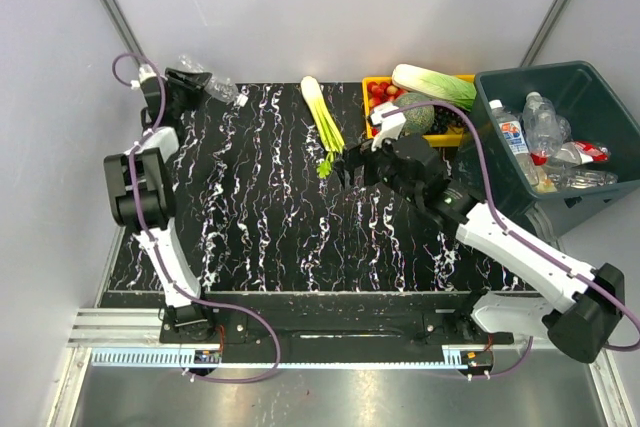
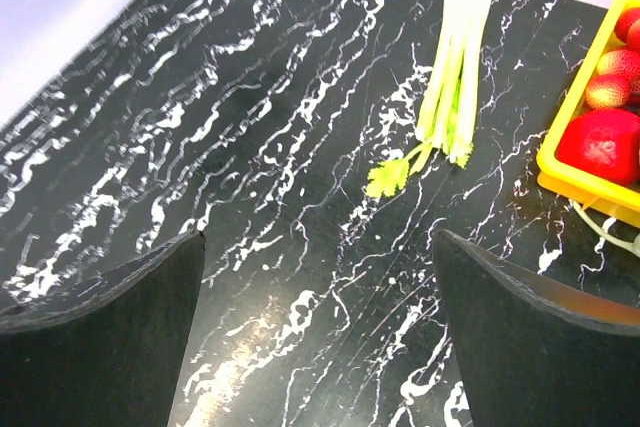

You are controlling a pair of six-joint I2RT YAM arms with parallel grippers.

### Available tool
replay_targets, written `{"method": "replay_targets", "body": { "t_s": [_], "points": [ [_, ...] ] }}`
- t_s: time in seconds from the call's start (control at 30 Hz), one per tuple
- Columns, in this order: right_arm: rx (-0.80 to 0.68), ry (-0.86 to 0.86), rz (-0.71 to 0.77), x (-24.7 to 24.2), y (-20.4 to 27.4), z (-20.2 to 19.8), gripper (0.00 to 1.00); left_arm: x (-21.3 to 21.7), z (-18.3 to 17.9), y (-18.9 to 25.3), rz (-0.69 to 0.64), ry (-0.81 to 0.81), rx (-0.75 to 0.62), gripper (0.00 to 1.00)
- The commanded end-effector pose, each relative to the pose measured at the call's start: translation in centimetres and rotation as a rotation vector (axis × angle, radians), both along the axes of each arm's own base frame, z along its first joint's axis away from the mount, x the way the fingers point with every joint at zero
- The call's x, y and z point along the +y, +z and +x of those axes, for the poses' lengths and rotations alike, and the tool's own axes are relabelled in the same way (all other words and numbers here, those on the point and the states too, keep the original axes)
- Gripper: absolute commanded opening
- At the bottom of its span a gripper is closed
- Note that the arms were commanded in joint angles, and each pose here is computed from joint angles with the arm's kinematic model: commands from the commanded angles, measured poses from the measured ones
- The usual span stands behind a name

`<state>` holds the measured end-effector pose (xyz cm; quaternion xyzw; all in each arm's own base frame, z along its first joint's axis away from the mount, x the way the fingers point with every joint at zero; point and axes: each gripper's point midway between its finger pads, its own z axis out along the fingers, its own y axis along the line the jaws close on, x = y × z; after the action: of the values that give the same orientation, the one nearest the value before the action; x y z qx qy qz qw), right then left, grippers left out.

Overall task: Put the plastic bottles in the bin
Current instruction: Pick up the plastic bottle from the corner of the board, then place the plastic bottle in the trash bin.

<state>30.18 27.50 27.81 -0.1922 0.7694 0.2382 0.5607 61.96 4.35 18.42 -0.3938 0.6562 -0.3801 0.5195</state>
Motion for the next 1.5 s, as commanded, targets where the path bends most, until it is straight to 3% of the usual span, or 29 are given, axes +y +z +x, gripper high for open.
{"method": "replay_targets", "body": {
  "t_s": [0.0,0.17,0.27,0.4,0.53,0.67,0.83,1.03,1.37,1.47],
  "points": [
    [-0.026,-0.048,0.139,-1.0,2.6,-1.0,0.99,-2.9,-4.3,6.7,0.126,-0.166,-0.063,0.31],
    [0.01,-0.099,0.286,-2.4,2.2,-2.4,0.99,-5.9,-10.5,9.2,0.239,-0.332,-0.035,0.3],
    [0.037,-0.157,0.257,-3.5,1.6,-2.3,0.99,-7.6,-15.0,10.7,0.311,-0.359,-0.068,0.3],
    [0.052,-0.085,0.212,-2.7,2.2,-3.1,0.99,-11.8,-20.2,12.7,0.439,-0.403,-0.13,0.31],
    [0.04,-0.008,0.231,-2.3,3.1,-4.4,1.0,-17.0,-25.5,10.4,0.484,-0.567,-0.088,0.3],
    [-0.004,0.165,0.264,-0.4,4.5,-6.4,0.99,-20.8,-30.5,9.4,0.535,-0.754,-0.167,0.32],
    [0.032,0.256,0.34,1.4,6.3,-7.3,0.99,-25.7,-36.6,6.9,0.738,-1.017,-0.239,0.37],
    [0.101,0.314,0.443,3.8,6.8,-7.2,1.0,-27.8,-39.2,6.1,0.753,-1.149,-0.227,0.33],
    [0.186,0.337,0.493,7.3,4.4,-5.0,0.99,-28.1,-40.2,7.4,0.738,-1.145,-0.313,0.33],
    [0.18,0.346,0.528,8.3,4.6,-4.2,0.93,-27.9,-40.2,7.6,0.742,-1.133,-0.314,0.32]
  ]
}}
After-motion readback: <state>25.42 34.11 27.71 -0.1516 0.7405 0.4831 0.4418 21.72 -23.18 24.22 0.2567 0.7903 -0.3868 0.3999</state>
